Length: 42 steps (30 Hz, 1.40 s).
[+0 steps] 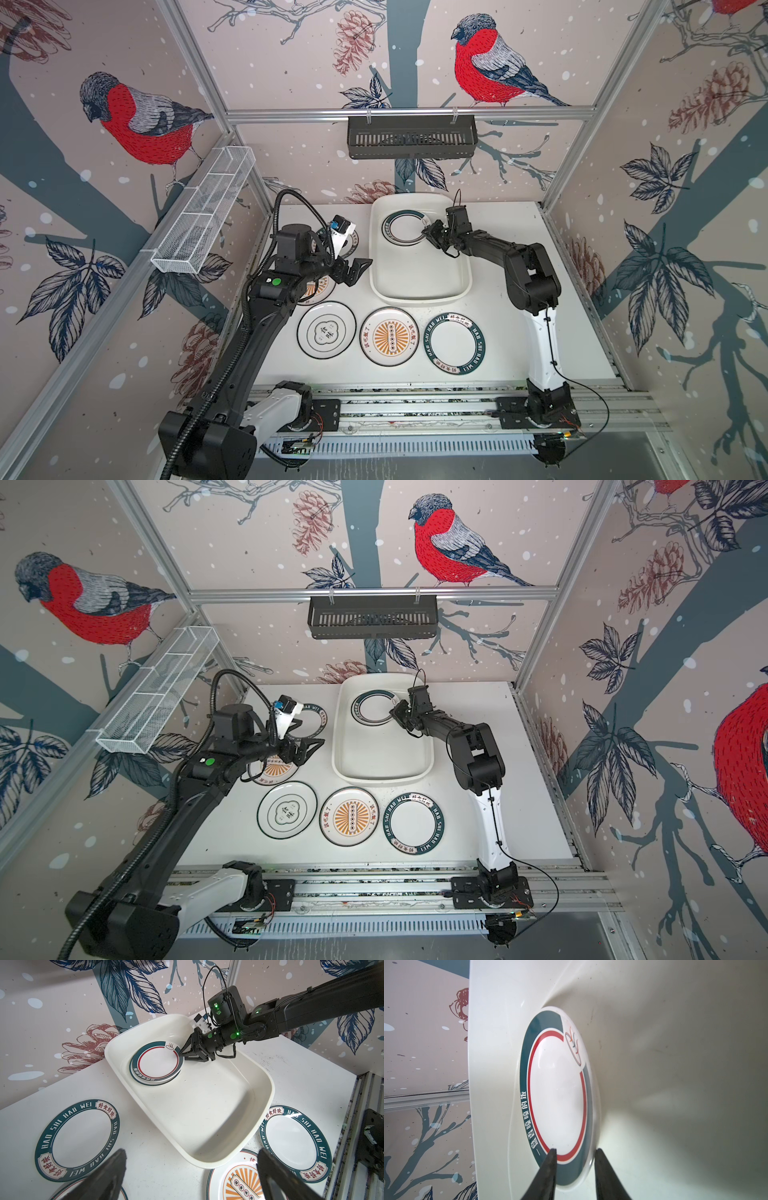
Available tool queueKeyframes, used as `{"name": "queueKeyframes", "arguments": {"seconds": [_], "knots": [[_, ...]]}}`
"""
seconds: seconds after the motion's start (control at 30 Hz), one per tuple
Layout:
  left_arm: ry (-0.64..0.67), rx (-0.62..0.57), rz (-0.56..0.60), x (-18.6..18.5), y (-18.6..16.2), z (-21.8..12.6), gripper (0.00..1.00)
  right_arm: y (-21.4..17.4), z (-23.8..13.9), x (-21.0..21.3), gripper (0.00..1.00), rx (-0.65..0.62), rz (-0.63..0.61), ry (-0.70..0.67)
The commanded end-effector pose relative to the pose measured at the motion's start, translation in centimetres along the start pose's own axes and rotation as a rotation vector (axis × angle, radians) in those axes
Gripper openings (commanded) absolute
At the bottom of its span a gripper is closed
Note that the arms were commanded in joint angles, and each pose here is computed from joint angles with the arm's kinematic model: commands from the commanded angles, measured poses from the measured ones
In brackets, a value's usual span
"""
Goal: Place the plates into the plastic bin on the countertop
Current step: 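Open the right gripper and lift it off the plate, then move the right gripper toward the 'HAO SHI HAO WEI' plate nearer the robot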
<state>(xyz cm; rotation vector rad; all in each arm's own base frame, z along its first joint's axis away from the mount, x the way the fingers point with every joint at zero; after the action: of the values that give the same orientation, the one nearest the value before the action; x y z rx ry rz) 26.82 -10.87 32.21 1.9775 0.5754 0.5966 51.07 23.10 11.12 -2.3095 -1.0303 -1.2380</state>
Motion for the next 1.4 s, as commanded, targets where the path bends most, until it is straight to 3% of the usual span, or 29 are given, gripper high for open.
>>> {"name": "queueKeyframes", "arguments": {"seconds": [0.0,0.47,0.63,1.0,1.37], "knots": [[-0.006,-0.028,0.019,-0.1,0.6,-0.3,0.97,0.2,-0.6,0.6,0.34,-0.014,-0.018,0.012],[-0.002,-0.029,0.022,0.1,0.7,-0.2,0.97,0.4,-1.1,1.5,0.34,-0.013,-0.039,0.026],[0.002,-0.022,0.033,0.1,0.6,-0.2,0.97,0.0,-3.0,2.6,0.34,-0.025,-0.093,0.030],[-0.005,-0.006,0.061,-0.1,0.7,-0.5,0.97,-3.5,-16.4,3.5,0.35,-0.111,-0.275,0.082],[-0.039,0.002,0.044,-0.4,0.4,-0.3,0.97,-7.7,-29.5,-5.6,0.39,-0.204,-0.253,0.031]]}}
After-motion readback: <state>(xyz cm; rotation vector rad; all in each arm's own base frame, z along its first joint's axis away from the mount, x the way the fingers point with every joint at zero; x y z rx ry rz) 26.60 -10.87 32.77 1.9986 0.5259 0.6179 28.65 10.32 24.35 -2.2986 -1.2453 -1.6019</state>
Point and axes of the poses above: each gripper's point midway between its finger pads, its own z axis out along the fingers, its own x axis along the line the jaws close on, y = z × x, the point moved 7 cm from there along -z, back along the fingers, and after that the axes turned 14 degrees about z, right-handed, at the moved point
